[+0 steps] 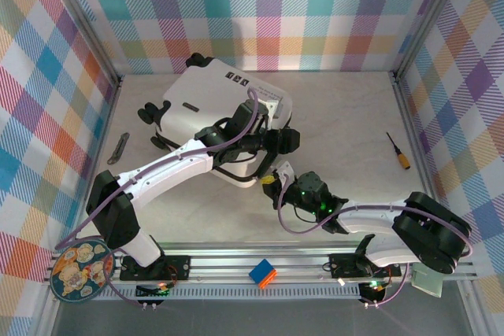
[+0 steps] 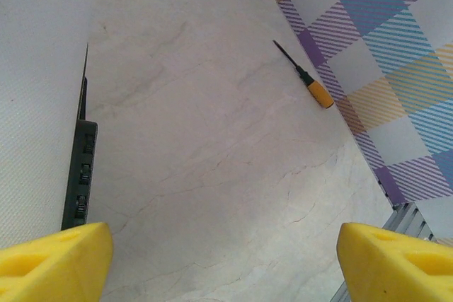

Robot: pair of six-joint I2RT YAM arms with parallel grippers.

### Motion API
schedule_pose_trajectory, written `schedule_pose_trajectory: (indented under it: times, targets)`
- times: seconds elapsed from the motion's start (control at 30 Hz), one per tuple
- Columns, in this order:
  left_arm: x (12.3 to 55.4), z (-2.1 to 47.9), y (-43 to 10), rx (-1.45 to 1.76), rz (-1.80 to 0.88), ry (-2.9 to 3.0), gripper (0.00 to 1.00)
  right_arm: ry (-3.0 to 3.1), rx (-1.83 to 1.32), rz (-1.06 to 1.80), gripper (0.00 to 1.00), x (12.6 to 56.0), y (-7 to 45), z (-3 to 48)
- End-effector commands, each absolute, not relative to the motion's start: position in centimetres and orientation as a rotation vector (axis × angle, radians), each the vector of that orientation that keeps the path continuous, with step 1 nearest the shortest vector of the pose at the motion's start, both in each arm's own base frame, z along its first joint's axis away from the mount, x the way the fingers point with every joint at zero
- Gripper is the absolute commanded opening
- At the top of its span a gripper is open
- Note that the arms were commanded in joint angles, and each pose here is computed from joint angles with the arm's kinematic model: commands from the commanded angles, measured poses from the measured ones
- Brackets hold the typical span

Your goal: Pack the luggage

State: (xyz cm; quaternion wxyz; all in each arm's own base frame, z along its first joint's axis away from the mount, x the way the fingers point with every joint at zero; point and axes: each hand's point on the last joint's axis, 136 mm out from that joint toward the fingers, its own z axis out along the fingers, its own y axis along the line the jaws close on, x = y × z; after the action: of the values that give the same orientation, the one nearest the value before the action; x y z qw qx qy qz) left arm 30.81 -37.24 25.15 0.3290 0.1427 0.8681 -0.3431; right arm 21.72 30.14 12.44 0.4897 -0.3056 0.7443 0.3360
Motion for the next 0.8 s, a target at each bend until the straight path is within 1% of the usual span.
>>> schedule_pose_trajectory:
  times: [0.0,0.2,0.3,0.47,0.77]
  targets:
    - [30.6,23.8,-36.4,0.357,-0.869,2.325,0.83,1.736,-0.748,0.915,0.02,21.4,31.8,14.7]
    - [30.8,23.8,-36.4,0.357,-0.857,2.320,0.83,1.741,-0.730,0.911,0.00,21.5,31.7,14.8]
    - [30.8,23.7,-36.3,0.353,-0.853,2.323,0.82,1.766,-0.672,0.822,0.00,22.6,30.6,14.7]
    - [31.0,22.8,-35.5,0.323,-0.811,2.332,0.82,1.817,-0.549,0.583,0.00,25.2,27.4,14.7]
    - [30.5,21.7,-34.6,0.304,-0.792,2.352,0.80,1.825,-0.418,0.432,0.00,28.5,24.9,15.2]
